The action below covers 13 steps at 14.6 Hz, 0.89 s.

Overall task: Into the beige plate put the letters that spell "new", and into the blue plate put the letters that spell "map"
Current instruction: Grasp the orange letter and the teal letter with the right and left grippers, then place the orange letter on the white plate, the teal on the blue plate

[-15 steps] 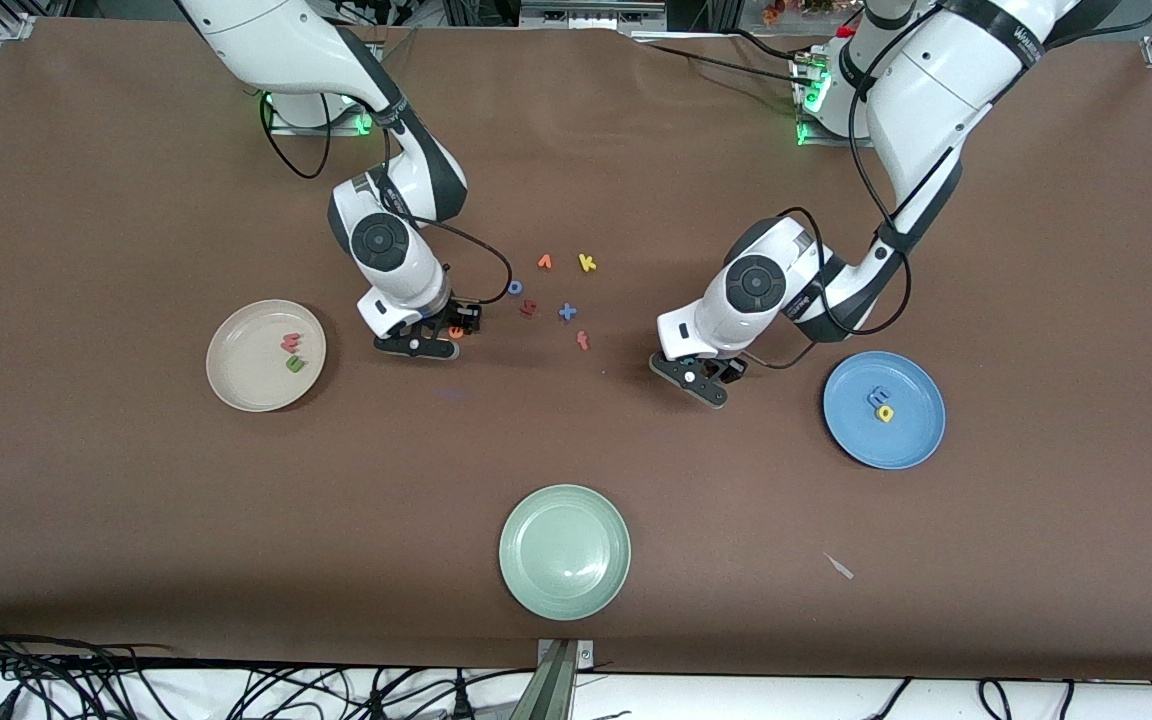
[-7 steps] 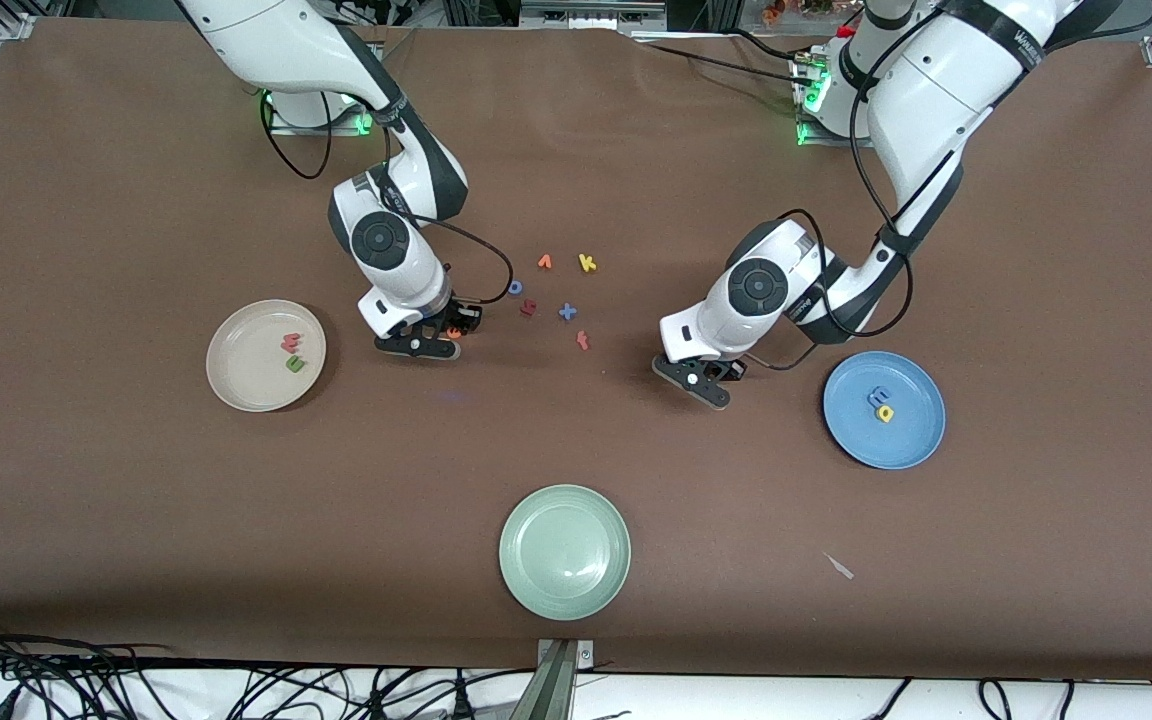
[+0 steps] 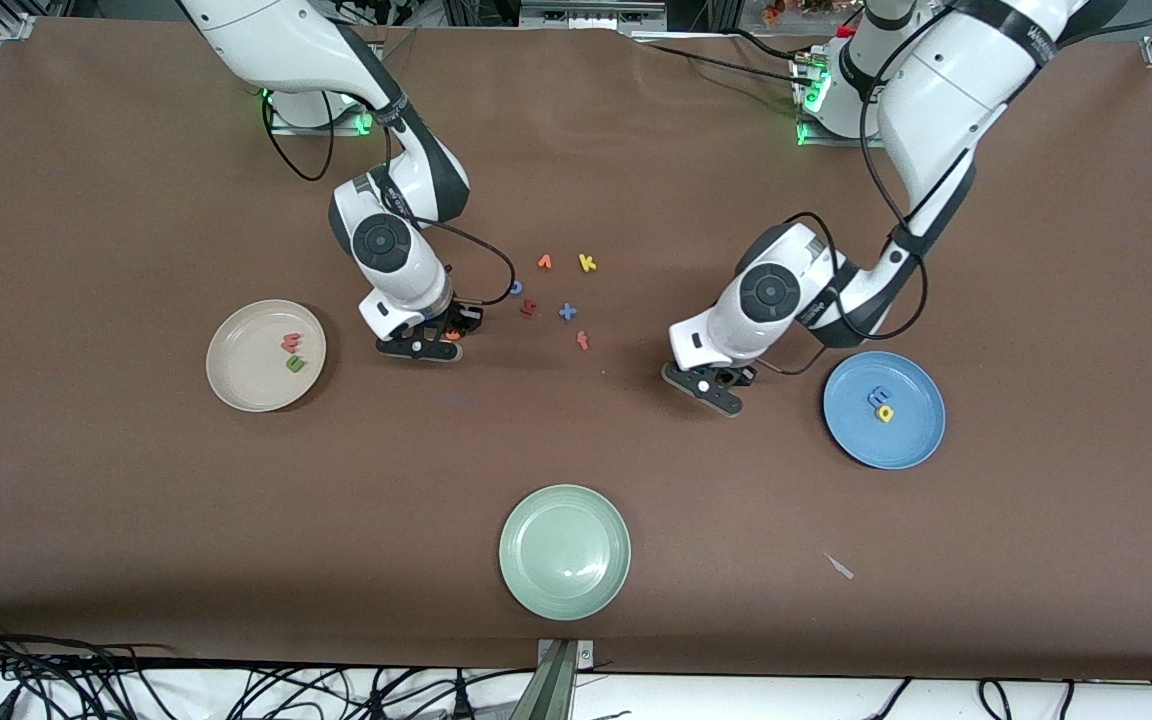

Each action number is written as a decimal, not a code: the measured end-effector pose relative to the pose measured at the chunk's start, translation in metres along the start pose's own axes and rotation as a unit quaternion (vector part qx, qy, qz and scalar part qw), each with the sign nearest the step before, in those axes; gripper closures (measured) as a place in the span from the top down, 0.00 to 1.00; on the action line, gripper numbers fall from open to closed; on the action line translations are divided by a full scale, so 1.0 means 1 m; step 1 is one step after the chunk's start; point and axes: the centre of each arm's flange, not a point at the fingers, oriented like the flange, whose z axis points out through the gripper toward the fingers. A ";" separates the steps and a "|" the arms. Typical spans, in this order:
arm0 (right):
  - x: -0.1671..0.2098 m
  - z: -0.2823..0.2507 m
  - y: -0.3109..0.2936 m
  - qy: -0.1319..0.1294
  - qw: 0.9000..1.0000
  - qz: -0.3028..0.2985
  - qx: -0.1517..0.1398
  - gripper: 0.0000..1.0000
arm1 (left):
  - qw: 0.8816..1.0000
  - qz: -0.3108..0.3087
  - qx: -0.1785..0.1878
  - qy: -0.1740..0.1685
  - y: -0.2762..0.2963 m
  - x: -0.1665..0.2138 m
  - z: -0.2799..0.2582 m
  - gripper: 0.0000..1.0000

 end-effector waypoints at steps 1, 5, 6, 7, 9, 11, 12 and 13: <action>0.010 -0.013 0.005 -0.010 1.000 -0.013 -0.010 0.28 | 1.000 0.002 0.008 -0.007 -0.019 0.002 -0.014 0.30; 0.051 -0.068 0.073 -0.026 0.994 -0.096 -0.035 0.28 | 0.998 0.049 0.026 -0.033 -0.110 -0.003 -0.060 0.30; 0.057 -0.077 0.093 -0.032 0.992 -0.114 -0.039 0.28 | 0.997 0.060 0.025 -0.038 -0.134 -0.010 -0.062 0.30; 0.062 -0.083 0.112 -0.037 0.990 -0.133 -0.042 0.28 | 0.996 0.071 0.022 -0.043 -0.159 -0.018 -0.062 0.30; 0.068 -0.085 0.148 -0.042 0.984 -0.164 -0.045 0.28 | 0.995 0.089 0.014 -0.047 -0.206 -0.035 -0.061 0.30; 0.071 -0.079 0.185 -0.046 0.979 -0.194 -0.049 0.28 | 0.995 0.090 0.008 -0.049 -0.227 -0.045 -0.060 0.44; 0.071 -0.074 0.204 -0.044 0.977 -0.204 -0.050 0.28 | 0.995 0.089 0.002 -0.049 -0.223 -0.044 -0.061 0.52; 0.069 -0.066 0.219 -0.038 0.975 -0.211 -0.052 0.28 | 0.995 0.091 -0.007 -0.047 -0.214 -0.040 -0.063 0.61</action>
